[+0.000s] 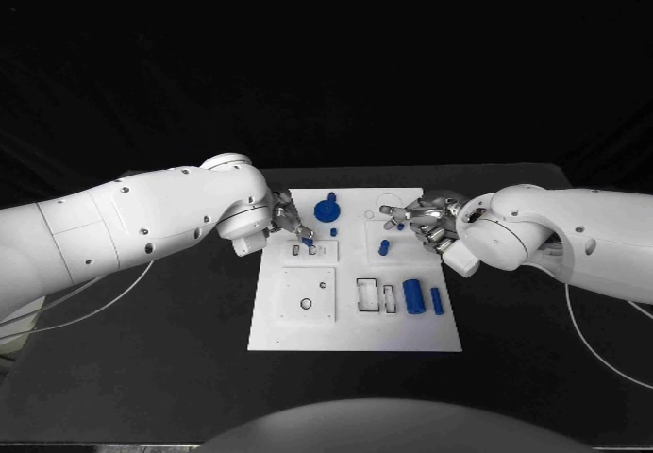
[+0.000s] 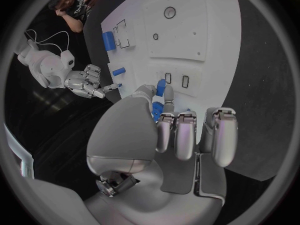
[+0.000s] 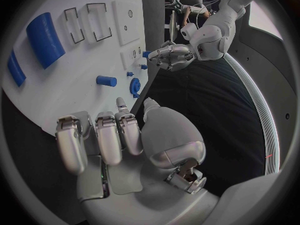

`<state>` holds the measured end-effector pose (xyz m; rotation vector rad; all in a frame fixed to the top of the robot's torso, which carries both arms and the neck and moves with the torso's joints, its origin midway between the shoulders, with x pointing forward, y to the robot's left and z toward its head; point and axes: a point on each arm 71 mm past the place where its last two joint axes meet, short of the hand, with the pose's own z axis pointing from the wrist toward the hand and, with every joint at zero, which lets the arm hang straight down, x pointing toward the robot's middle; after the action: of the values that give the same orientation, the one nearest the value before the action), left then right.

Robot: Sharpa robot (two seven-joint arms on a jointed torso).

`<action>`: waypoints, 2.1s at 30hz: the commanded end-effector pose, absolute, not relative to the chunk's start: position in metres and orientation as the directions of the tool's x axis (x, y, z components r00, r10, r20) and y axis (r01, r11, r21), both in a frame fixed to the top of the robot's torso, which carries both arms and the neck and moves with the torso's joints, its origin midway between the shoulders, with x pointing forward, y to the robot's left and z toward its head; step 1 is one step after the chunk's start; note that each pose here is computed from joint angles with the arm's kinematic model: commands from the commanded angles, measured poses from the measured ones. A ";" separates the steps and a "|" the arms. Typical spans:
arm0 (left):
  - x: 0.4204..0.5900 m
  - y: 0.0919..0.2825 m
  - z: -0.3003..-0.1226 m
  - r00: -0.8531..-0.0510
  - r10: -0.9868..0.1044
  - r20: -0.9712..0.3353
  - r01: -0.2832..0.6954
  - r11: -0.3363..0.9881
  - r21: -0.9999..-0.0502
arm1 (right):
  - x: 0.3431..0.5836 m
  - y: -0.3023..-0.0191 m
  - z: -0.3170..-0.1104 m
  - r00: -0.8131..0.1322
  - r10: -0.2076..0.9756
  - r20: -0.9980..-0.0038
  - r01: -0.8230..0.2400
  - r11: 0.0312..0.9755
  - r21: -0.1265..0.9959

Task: Assemble the parts on the task board

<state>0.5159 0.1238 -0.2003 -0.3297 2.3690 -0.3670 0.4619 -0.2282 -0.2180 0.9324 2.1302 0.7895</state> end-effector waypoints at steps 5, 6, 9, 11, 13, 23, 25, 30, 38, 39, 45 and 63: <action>0.515 0.121 -0.198 -0.675 -0.340 -0.655 -0.148 0.932 -0.331 | 0.461 -0.228 -0.218 -0.527 0.782 -0.333 0.373 0.565 0.736; 0.515 0.121 -0.199 -0.675 -0.338 -0.656 -0.147 0.933 -0.330 | 0.461 -0.228 -0.218 -0.527 0.782 -0.333 0.373 0.565 0.736; 0.513 0.121 -0.202 -0.680 -0.327 -0.656 -0.144 0.937 -0.319 | 0.461 -0.228 -0.218 -0.527 0.782 -0.332 0.373 0.565 0.736; 0.512 0.122 -0.205 -0.685 -0.318 -0.655 -0.143 0.941 -0.307 | 0.461 -0.228 -0.218 -0.528 0.782 -0.332 0.373 0.565 0.736; 0.512 0.122 -0.208 -0.689 -0.310 -0.655 -0.142 0.944 -0.297 | 0.461 -0.227 -0.218 -0.528 0.782 -0.332 0.372 0.565 0.737; 0.509 0.123 -0.212 -0.692 -0.279 -0.666 -0.129 0.955 -0.266 | 0.461 -0.227 -0.218 -0.528 0.782 -0.333 0.371 0.564 0.737; 0.509 0.122 -0.213 -0.692 -0.278 -0.666 -0.126 0.955 -0.268 | 0.461 -0.227 -0.218 -0.527 0.782 -0.333 0.371 0.564 0.738; 0.508 0.121 -0.213 -0.684 -0.283 -0.672 -0.121 0.953 -0.278 | 0.462 -0.226 -0.219 -0.529 0.781 -0.332 0.369 0.565 0.738; 0.508 0.119 -0.213 -0.681 -0.285 -0.675 -0.115 0.951 -0.286 | 0.462 -0.226 -0.219 -0.529 0.781 -0.332 0.370 0.565 0.738; 0.508 0.119 -0.213 -0.682 -0.284 -0.674 -0.114 0.952 -0.285 | 0.462 -0.226 -0.219 -0.529 0.781 -0.332 0.370 0.565 0.738; 0.509 0.119 -0.214 -0.690 -0.278 -0.668 -0.116 0.954 -0.277 | 0.461 -0.226 -0.219 -0.530 0.780 -0.332 0.370 0.565 0.738; 0.508 0.114 -0.217 -0.711 -0.257 -0.655 -0.108 0.960 -0.259 | 0.461 -0.226 -0.219 -0.531 0.781 -0.329 0.370 0.563 0.739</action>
<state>0.5095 0.1133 -0.2151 -0.2604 2.3353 -0.2989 0.4618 -0.2270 -0.2188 0.9306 2.1318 0.7922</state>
